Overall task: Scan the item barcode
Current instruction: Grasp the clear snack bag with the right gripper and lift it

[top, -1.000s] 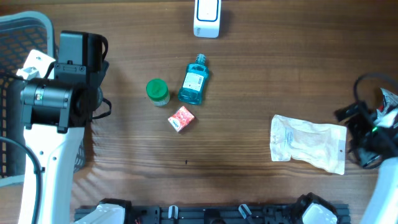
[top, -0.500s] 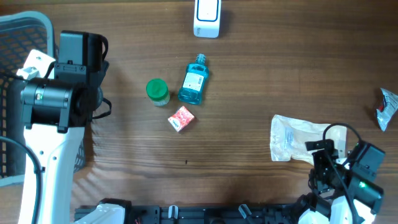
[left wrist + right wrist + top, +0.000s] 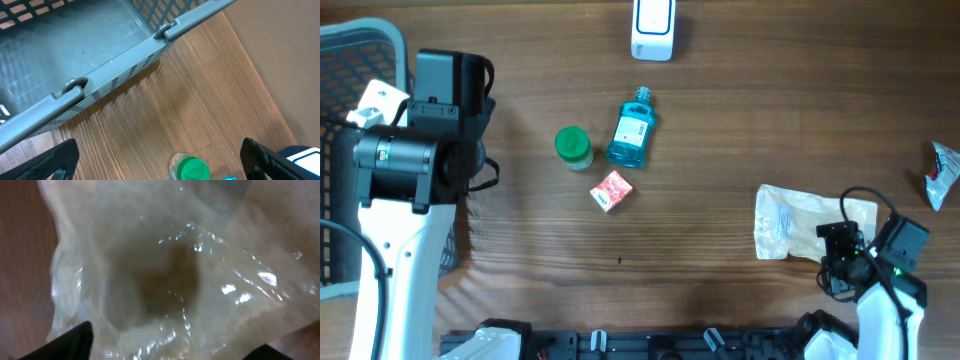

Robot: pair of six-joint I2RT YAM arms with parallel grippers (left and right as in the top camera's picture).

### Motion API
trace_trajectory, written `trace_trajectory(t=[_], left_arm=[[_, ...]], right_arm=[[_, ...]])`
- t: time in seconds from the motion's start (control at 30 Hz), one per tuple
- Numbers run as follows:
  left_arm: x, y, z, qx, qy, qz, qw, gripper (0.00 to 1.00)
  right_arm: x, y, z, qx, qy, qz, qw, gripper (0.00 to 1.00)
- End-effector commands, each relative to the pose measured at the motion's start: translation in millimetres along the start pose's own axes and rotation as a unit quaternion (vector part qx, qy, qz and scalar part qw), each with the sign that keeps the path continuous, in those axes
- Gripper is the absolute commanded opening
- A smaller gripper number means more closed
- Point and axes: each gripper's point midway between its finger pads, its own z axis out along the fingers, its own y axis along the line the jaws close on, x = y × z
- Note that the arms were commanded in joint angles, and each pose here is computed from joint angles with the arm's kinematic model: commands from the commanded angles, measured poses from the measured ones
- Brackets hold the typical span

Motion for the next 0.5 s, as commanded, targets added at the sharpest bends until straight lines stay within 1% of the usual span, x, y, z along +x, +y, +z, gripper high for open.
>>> trace_trajectory(t=[0.0,0.1,0.17,0.3,0.47], left_arm=[[-1,1,1,-0.003,-0.002,-0.006,1.000,1.00],[-1,1,1,-0.003,-0.002,-0.006,1.000,1.00],[-1,1,1,-0.003,-0.002,-0.006,1.000,1.00],[-1,1,1,-0.003,-0.002,-0.006,1.000,1.00],[-1,1,1,-0.003,-0.002,-0.006,1.000,1.00]], right_arm=[[3,-1,21,0.020,0.020,-0.029,0.999,0.60],[13,9,42,0.020,0.042,-0.064,0.997,0.39],[23,17,54,0.016,0.056,-0.092,0.994,0.27],[46,45,70,-0.008,0.074,-0.146,0.987,0.16],[78,98,66,-0.065,0.081,-0.235,0.966,0.05]])
